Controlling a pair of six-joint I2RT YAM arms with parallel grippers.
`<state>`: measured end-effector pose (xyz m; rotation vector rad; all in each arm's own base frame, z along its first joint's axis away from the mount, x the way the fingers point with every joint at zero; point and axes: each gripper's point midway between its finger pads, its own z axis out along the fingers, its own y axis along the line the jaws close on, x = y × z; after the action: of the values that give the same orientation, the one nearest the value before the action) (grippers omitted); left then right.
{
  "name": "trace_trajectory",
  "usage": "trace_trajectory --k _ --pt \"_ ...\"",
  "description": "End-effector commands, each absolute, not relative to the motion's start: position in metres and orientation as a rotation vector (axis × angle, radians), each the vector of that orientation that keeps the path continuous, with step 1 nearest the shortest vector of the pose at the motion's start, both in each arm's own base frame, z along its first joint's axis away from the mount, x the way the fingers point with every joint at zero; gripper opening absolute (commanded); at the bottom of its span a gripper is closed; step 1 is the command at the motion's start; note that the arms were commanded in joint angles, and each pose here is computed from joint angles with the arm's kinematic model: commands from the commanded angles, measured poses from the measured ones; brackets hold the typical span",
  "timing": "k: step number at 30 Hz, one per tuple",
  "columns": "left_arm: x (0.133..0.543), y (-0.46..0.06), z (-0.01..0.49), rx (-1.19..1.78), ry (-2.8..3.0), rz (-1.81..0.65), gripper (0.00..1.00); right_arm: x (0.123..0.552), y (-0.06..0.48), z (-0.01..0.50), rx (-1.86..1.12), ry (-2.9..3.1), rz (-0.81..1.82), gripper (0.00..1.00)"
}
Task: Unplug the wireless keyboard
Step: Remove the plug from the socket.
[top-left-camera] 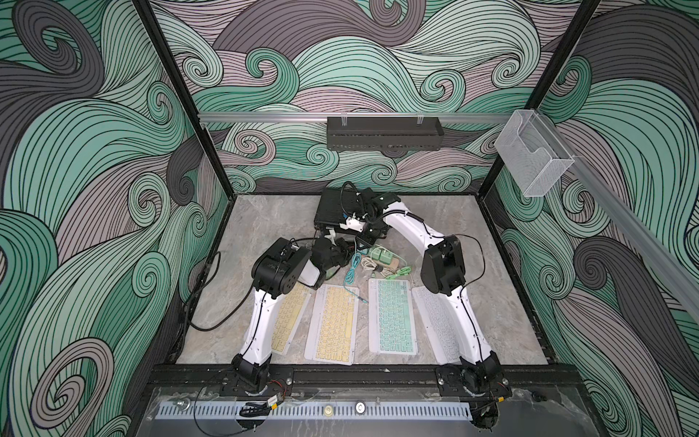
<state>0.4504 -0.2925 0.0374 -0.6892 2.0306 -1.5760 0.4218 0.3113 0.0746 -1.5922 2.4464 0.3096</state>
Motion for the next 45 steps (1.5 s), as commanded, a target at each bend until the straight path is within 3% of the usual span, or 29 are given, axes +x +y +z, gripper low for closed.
trace_trajectory --k 1,3,5,13,16,21,28,33,40,43,45 --pt "0.401 -0.267 -0.073 -0.985 2.361 -1.317 0.00 0.437 0.322 0.100 -1.599 2.302 0.053 0.00" --pt "0.399 -0.264 -0.077 -1.008 2.364 -1.303 0.00 0.444 0.315 0.096 -1.634 2.256 -0.137 0.00" --pt "0.397 -0.260 -0.079 -1.025 2.361 -1.284 0.00 0.446 0.317 0.098 -1.624 2.233 -0.162 0.00" --pt "0.395 -0.252 -0.079 -1.046 2.370 -1.230 0.00 0.411 0.346 0.125 -1.581 2.212 0.469 0.00" --pt "0.394 -0.251 -0.082 -1.054 2.371 -1.225 0.00 0.412 0.347 0.135 -1.522 2.227 0.589 0.00" --pt "0.394 -0.251 -0.084 -1.063 2.371 -1.230 0.00 0.420 0.341 0.135 -1.508 2.244 0.482 0.00" --pt "0.394 -0.250 -0.084 -1.059 2.372 -1.225 0.00 0.440 0.322 0.118 -1.598 2.205 -0.088 0.00" --pt "0.392 -0.249 -0.087 -1.068 2.378 -1.216 0.00 0.431 0.329 0.119 -1.612 2.200 0.020 0.00" --pt "0.391 -0.248 -0.088 -1.068 2.380 -1.207 0.00 0.405 0.354 0.157 -1.524 2.167 0.581 0.00" --pt "0.391 -0.248 -0.088 -1.068 2.383 -1.203 0.00 0.408 0.352 0.163 -1.499 2.171 0.564 0.00" --pt "0.390 -0.248 -0.089 -1.069 2.385 -1.202 0.00 0.416 0.345 0.156 -1.502 2.193 0.412 0.00"
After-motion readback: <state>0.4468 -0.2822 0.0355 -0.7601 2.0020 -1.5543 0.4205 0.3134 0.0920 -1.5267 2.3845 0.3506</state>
